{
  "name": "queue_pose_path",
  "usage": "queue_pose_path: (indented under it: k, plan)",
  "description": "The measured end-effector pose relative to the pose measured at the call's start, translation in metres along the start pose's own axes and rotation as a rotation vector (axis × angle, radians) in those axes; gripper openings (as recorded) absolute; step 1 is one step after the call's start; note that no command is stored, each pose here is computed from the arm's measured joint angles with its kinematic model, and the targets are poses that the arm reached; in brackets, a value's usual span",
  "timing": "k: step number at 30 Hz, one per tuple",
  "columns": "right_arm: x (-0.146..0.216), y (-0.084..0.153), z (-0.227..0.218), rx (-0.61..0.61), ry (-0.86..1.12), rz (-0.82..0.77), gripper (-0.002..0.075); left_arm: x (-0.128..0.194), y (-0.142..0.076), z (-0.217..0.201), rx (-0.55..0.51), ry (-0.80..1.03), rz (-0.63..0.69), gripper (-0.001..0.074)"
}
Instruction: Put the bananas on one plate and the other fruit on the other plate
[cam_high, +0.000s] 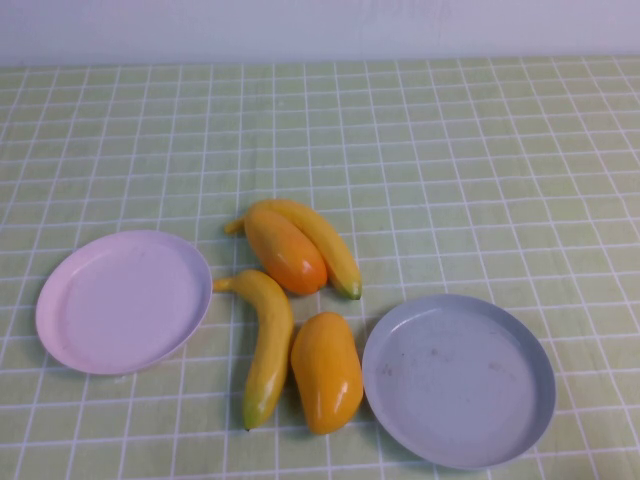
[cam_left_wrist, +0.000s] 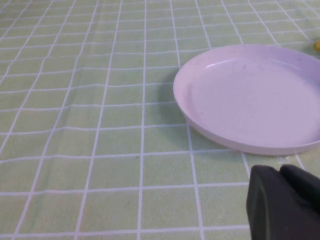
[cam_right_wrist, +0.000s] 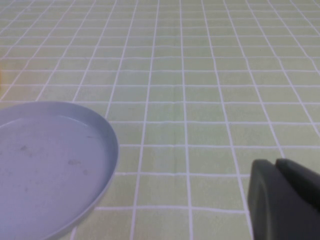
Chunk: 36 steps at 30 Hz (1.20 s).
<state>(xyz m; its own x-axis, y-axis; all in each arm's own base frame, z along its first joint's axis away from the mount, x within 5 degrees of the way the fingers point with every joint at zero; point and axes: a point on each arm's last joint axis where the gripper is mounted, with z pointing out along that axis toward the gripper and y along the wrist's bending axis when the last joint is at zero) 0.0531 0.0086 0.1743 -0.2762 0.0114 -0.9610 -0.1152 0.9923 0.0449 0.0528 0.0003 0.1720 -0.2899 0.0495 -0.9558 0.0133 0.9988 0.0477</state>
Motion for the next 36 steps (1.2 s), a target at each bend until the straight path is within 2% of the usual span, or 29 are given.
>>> queue_pose_path:
  k: [3, 6, 11, 13, 20, 24, 29, 36]
  plan:
    - [0.0, 0.0, 0.0, 0.0, 0.0, 0.0, -0.0017, -0.003, -0.001, 0.0, 0.011, -0.034, -0.039, 0.0003]
    - [0.0, 0.0, 0.0, 0.0, 0.0, 0.0, -0.0017, -0.009, -0.004, -0.001, 0.053, -0.1, -0.201, 0.0003]
    - [0.0, 0.0, 0.0, 0.0, 0.0, 0.0, -0.0017, -0.019, -0.007, -0.002, 0.132, -0.185, -0.556, 0.0003]
    - [0.0, 0.0, 0.0, 0.0, 0.0, 0.0, -0.0017, -0.022, -0.006, -0.003, 0.145, -0.21, -0.633, 0.0003]
    - [0.0, 0.0, 0.0, 0.0, 0.0, 0.0, -0.0017, -0.025, -0.005, -0.004, 0.158, -0.243, -0.736, 0.0002]
    - [0.0, 0.0, 0.0, 0.0, 0.0, 0.0, -0.0017, -0.033, -0.008, -0.007, 0.187, -0.199, -0.753, 0.0001]
    - [0.0, 0.0, 0.0, 0.0, 0.0, 0.0, -0.0017, -0.079, -0.016, -0.01, 0.233, -0.009, -0.691, 0.0]
    - [0.0, 0.0, 0.0, 0.0, 0.0, 0.0, -0.0017, -0.142, -0.025, 0.021, 0.302, 0.351, -0.426, 0.0]
